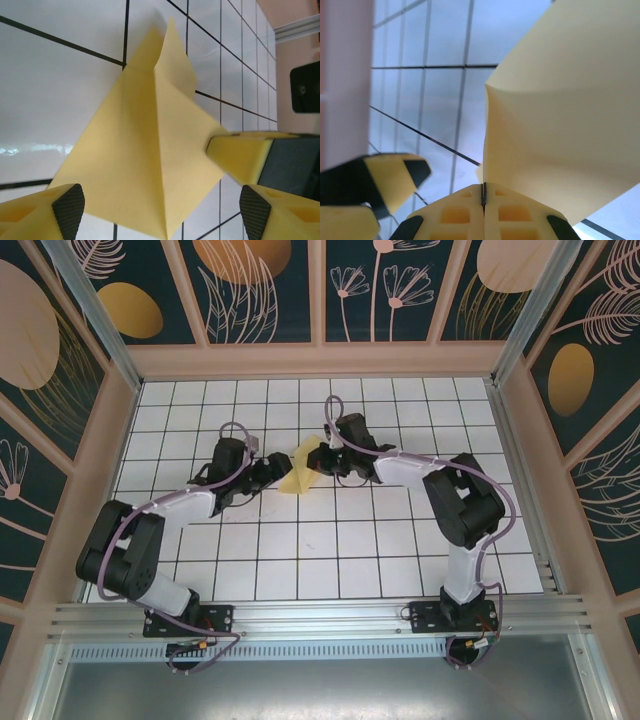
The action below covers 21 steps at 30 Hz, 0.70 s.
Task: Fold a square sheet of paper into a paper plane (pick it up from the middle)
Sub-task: Turn over the paper at the center of the table.
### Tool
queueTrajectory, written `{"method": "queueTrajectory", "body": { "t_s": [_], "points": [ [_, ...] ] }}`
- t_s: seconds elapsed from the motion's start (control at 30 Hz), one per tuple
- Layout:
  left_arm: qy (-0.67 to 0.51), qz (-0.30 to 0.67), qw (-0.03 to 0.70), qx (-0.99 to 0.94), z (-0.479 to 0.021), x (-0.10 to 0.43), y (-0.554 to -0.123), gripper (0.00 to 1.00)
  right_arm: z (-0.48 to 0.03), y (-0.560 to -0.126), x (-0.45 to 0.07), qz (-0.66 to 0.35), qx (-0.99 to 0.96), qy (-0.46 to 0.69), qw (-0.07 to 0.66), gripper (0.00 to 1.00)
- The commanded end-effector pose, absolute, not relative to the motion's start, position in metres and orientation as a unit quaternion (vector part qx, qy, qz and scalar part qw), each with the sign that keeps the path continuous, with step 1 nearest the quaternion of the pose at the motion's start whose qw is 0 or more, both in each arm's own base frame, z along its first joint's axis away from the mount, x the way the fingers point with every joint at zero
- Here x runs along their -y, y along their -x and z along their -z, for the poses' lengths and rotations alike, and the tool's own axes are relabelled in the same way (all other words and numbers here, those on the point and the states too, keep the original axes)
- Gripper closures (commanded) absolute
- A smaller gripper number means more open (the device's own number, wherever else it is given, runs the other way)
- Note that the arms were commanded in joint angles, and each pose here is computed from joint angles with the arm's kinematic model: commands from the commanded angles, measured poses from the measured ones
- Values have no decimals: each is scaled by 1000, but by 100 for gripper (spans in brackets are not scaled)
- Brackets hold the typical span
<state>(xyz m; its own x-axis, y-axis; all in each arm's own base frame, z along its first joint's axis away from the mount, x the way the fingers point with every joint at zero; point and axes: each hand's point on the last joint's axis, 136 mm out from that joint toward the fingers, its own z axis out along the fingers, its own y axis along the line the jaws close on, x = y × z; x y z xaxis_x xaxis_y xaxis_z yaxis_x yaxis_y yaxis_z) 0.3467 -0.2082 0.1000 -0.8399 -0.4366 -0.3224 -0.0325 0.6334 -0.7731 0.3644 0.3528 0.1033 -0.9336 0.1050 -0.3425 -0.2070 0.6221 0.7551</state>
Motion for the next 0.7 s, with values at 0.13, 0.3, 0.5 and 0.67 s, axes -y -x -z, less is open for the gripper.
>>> {"method": "queueTrajectory", "body": {
  "t_s": [0.13,0.3,0.5,0.67],
  "points": [
    [170,493,263,-811,-130,207,-323,3,-160,-373,-362,-515,-833,17,201,95],
    [172,533,258,-787,-138,213,-316,1,-170,-376,-363,-539,-820,0,195,95],
    [166,571,246,-766,-142,229,-319,5,-178,-373,-368,-566,-806,-7,176,94],
    [157,582,267,-752,-155,234,-335,17,-173,-366,-368,-574,-804,-15,152,94]
  ]
}}
